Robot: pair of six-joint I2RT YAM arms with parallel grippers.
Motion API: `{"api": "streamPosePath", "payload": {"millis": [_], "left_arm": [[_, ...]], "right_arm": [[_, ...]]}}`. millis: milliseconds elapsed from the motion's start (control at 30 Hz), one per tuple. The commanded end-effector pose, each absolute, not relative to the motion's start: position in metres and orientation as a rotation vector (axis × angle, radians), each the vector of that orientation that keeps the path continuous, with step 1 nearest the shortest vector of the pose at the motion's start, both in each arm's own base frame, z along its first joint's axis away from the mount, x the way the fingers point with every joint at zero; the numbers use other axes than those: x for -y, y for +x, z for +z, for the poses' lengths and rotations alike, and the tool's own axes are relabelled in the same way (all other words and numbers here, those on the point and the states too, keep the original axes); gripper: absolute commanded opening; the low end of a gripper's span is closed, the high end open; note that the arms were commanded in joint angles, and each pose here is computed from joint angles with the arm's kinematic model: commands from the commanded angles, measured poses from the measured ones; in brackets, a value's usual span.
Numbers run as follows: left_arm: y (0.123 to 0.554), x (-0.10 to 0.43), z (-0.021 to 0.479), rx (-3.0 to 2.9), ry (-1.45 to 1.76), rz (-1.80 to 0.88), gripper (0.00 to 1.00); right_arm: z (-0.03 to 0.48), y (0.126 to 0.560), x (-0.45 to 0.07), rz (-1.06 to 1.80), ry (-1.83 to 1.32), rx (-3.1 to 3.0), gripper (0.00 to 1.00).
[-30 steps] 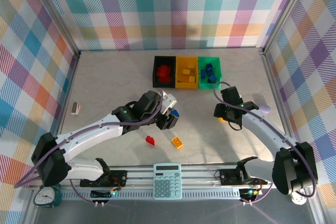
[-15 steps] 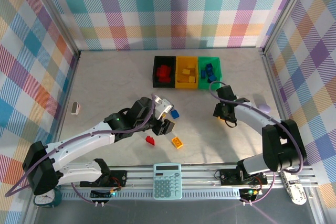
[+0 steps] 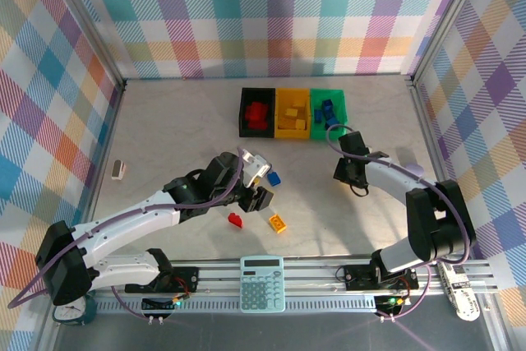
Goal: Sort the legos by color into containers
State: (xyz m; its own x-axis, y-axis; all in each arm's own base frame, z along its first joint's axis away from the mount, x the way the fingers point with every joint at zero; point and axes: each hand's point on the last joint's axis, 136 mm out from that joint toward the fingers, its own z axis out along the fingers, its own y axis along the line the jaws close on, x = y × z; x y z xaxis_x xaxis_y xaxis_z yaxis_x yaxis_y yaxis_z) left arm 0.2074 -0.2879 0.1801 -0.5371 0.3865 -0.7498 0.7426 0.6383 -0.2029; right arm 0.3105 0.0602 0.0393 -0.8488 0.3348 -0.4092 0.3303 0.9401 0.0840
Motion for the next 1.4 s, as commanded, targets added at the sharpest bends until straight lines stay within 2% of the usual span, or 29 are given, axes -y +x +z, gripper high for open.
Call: {"api": "streamPosePath", "payload": {"millis": [0,133,333,633,733,967,1100,1367], "left_arm": [[0.208,0.297,0.187,-2.151,0.893,-0.685,0.6],[0.209,0.3,0.19,-2.146,0.897,-0.69,0.59],[0.206,0.297,0.184,-2.175,0.907,-0.673,0.6],[0.205,0.296,0.181,-2.182,0.913,-0.665,0.59],[0.205,0.295,0.181,-2.181,0.912,-0.662,0.59],[0.205,0.295,0.182,-2.18,0.911,-0.661,0.59],[0.204,0.294,0.187,-2.165,0.905,-0.666,0.59],[0.198,0.291,0.219,-2.074,0.883,-0.706,0.59]], "right_arm": [[0.035,0.312,-0.063,0.038,0.45,-2.696,0.44],[0.038,0.313,-0.069,0.077,0.406,-2.702,0.43],[0.037,0.314,-0.069,0.067,0.391,-2.72,0.55],[0.031,0.316,-0.068,0.048,0.386,-2.744,0.6],[0.03,0.318,-0.067,0.039,0.386,-2.746,0.57],[0.037,0.325,-0.069,0.047,0.337,-2.741,0.39],[0.052,0.333,-0.077,0.096,0.285,-2.728,0.36],[0.128,0.351,-0.128,0.297,-0.014,-2.528,0.35]]}}
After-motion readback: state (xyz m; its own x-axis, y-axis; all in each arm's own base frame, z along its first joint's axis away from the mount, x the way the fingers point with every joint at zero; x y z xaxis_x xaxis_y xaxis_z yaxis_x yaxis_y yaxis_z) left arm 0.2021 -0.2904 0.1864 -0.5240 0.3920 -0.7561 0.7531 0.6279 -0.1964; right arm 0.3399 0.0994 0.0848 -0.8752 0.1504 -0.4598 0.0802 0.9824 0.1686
